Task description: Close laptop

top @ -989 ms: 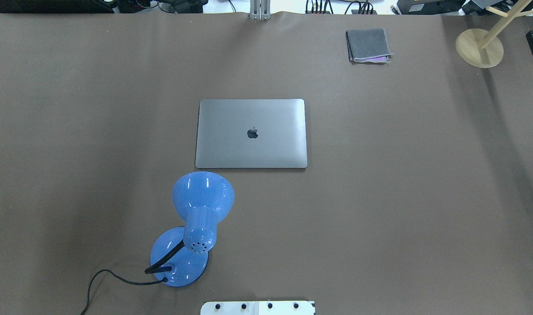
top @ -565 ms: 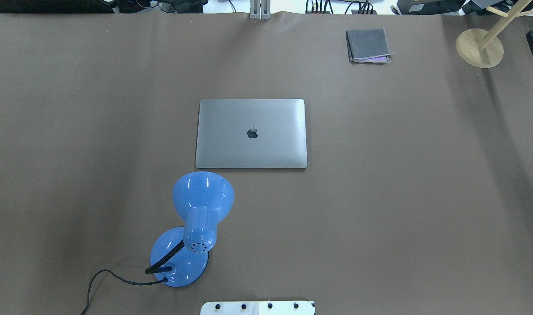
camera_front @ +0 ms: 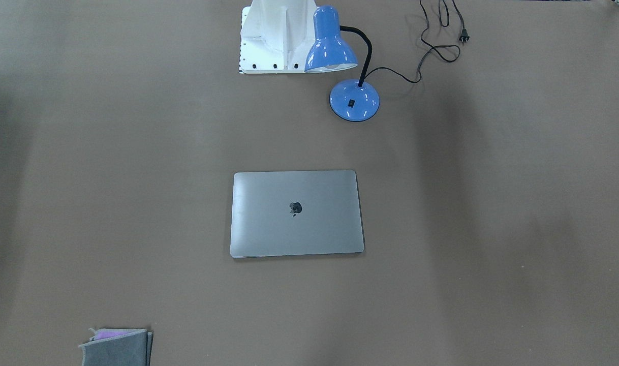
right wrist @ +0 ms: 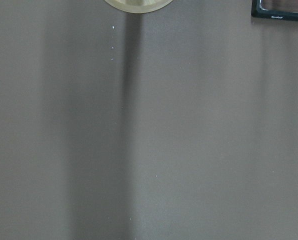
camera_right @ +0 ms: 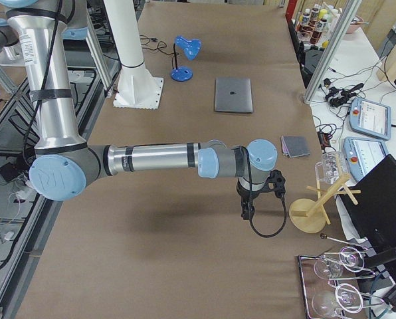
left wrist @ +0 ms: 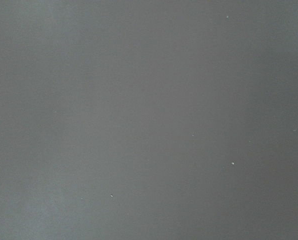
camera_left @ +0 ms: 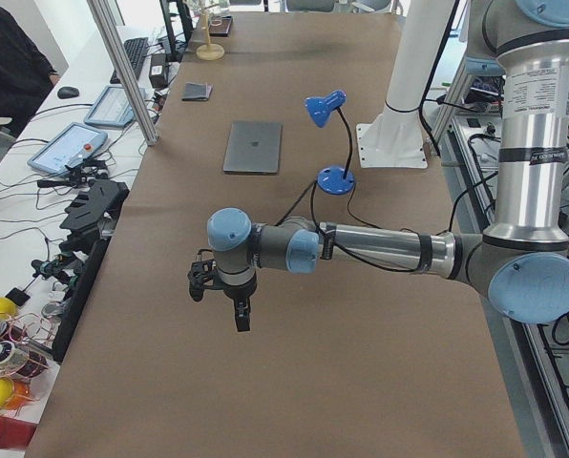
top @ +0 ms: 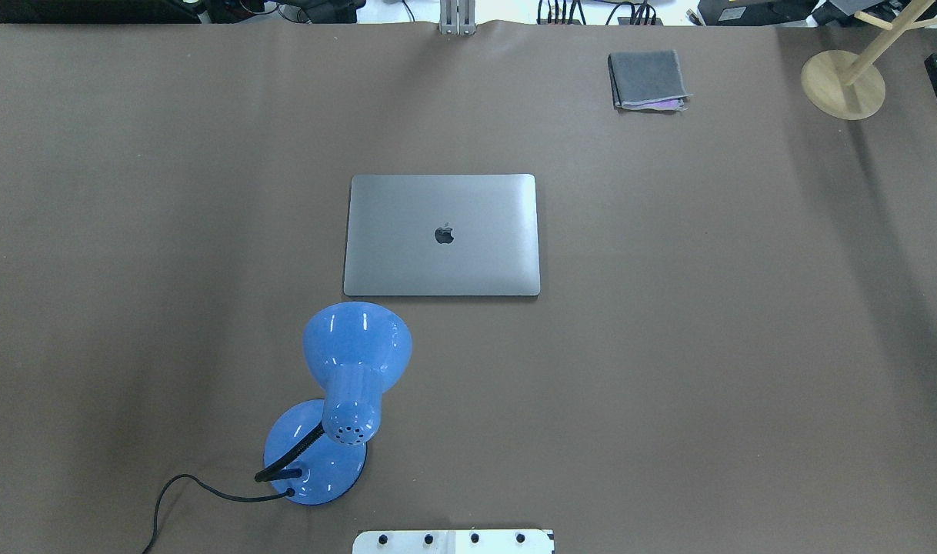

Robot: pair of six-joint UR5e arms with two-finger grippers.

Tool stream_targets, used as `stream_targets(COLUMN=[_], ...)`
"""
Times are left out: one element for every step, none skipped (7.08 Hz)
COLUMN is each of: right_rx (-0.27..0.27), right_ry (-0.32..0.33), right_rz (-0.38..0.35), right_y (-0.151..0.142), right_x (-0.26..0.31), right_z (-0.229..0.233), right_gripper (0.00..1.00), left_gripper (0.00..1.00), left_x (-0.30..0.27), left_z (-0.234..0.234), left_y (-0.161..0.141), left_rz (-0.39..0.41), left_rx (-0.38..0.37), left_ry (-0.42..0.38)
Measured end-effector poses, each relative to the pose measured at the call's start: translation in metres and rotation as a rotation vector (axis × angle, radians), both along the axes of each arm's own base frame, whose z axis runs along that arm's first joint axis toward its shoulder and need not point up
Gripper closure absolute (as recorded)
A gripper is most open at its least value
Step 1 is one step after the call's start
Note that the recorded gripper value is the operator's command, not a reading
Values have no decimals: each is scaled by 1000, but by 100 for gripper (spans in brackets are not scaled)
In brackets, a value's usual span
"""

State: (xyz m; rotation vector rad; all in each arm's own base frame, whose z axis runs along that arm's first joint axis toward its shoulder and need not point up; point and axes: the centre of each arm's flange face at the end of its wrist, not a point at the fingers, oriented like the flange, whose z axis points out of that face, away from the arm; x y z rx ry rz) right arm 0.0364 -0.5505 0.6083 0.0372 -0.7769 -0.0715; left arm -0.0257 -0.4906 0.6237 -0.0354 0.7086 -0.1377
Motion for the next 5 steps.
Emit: stream_targets(right_rx=[1, 2, 3, 3, 3], right_ry=[-1, -1, -2, -2, -2], right_rz=[0, 0, -1, -2, -2], right_y=[0, 0, -1, -1, -1], right_x=[0, 0, 0, -1, -1], right_z=[-1, -1, -1, -1, -1], right_gripper=[0, 0, 0, 0, 0], left_gripper=[1, 1, 1, 1, 1], left_x=[0, 0, 0, 0, 0], left_z=[0, 0, 1, 2, 3], left_y=[0, 0, -1, -1, -2], left_rz=[0, 1, 1, 3, 4], left_rx=[0, 1, 0, -1, -1], left_ry=[0, 0, 0, 0, 0])
